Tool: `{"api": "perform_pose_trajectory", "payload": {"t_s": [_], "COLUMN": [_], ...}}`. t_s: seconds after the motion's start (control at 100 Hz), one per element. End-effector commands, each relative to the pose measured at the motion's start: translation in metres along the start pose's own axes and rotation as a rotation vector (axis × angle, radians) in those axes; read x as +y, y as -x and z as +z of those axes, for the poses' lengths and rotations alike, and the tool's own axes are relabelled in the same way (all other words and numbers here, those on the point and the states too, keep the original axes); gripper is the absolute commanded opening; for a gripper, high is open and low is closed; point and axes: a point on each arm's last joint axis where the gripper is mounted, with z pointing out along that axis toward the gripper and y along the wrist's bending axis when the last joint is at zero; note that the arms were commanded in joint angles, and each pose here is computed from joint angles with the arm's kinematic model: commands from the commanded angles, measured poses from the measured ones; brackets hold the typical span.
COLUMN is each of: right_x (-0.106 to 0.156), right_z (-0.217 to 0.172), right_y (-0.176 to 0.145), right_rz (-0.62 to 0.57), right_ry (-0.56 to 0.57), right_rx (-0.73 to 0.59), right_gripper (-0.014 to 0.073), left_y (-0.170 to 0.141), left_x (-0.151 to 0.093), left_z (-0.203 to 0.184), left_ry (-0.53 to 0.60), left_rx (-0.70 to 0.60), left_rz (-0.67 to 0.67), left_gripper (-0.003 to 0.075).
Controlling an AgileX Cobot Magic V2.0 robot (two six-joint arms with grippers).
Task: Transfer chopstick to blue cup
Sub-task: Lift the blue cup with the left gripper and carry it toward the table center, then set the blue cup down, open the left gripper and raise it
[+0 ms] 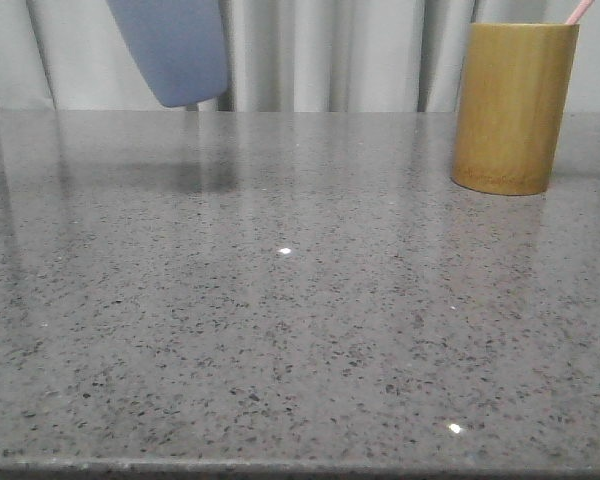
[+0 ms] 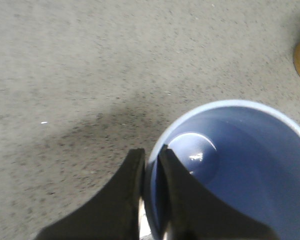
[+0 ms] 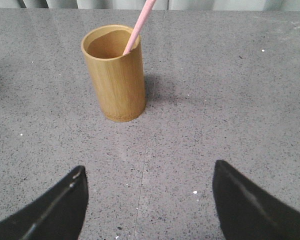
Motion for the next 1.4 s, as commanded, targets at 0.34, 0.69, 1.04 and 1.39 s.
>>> {"api": "perform_pose_trajectory", "payload": {"t_s": [0.34,0.69,1.04,1.39], "right_x": [0.001,0.001,0.001,0.001], "right_z": [-0.004,-0.004,-0.004,-0.004], "right_y": [0.015,0.015,0.015,0.015], "right_rz": [-0.001,-0.001,-0.001,-0.001], "right_ry": [0.006,0.006,0.006,0.007], "right_rx": [-0.091,-0.091,-0.092,-0.094], "right_gripper": [0.0531,0.0531,0.0531,0.0531], "left_y": [0.020,0.016,0.015,0.016], "left_x": [-0.045,-0.045,-0.042,-0.042], "left_z": [0.025,0.037,0.049,0.051], "left_ry": [-0.039,0.002,0.015,0.017], "left_rx": [0.016,0.071,0.092,0.085], "left_rz": [0.070,0.098,0.098,0.102], "left_gripper": [-0.0019,-0.0019,-0.0019,-0.0019]}}
